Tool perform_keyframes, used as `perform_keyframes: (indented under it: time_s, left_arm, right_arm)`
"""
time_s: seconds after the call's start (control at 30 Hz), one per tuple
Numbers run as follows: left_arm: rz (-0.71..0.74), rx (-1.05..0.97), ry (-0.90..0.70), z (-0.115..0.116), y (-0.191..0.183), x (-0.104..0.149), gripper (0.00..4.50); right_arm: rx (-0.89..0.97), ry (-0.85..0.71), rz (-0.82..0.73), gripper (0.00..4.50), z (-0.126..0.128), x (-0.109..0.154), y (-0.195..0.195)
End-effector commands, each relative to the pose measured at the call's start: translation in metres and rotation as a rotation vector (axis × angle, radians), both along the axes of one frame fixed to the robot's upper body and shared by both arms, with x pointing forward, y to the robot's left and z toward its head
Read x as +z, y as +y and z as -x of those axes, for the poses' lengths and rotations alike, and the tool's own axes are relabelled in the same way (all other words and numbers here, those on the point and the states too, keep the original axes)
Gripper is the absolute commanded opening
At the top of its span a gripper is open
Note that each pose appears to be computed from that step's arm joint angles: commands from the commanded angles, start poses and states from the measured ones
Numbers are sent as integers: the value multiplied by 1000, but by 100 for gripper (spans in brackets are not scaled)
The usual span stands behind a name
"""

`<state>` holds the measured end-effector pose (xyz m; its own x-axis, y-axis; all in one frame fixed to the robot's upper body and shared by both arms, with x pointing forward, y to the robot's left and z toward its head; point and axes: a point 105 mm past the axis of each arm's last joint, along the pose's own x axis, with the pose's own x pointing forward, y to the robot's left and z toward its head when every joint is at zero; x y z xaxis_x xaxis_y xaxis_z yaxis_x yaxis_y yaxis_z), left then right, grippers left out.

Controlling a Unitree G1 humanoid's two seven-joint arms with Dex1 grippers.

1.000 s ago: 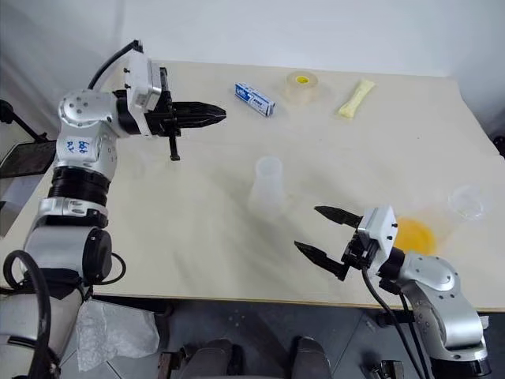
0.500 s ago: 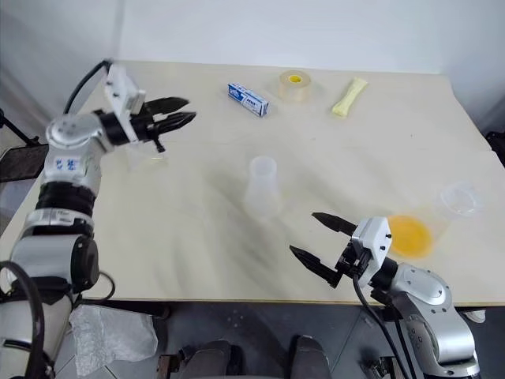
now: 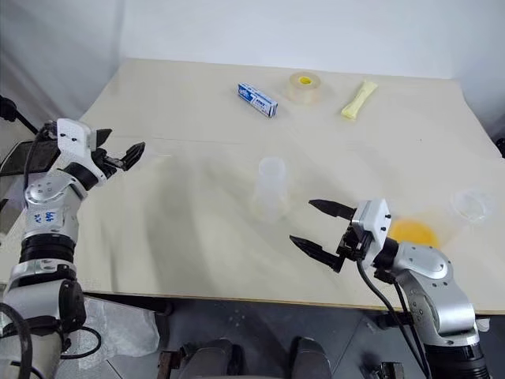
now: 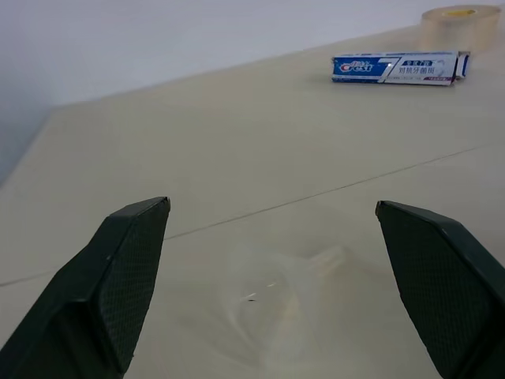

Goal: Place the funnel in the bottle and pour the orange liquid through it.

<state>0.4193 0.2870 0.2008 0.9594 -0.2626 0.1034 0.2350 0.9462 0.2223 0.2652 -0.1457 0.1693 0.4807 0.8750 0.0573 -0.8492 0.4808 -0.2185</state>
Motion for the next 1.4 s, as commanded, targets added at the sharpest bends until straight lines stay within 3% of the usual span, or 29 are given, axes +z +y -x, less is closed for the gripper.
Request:
perform_keyframes:
  time_s: [0.03, 0.47, 0.9, 0.97, 1.3, 1.4]
  left_arm:
    - [35, -7, 17, -2, -2, -4, 443]
    - [104, -11, 188, -8, -12, -45, 443]
    - [96, -95, 212, -4, -14, -39, 43]
    - [95, -103, 210, -3, -12, -37, 2]
    - [-82, -373, 102, 11, -38, 8, 2]
    - [-177, -577, 14, 26, -63, 43, 2]
  right_arm:
    - [3, -11, 7, 450, 2, 4, -4]
    - [-35, -9, 24, 450, 7, 2, -11]
    - [-53, -28, 27, 450, 4, 5, -10]
    - [-55, -32, 27, 450, 3, 5, -10]
    - [-65, -60, 21, 450, -1, 12, -12]
    - [-72, -79, 7, 450, -4, 18, -13]
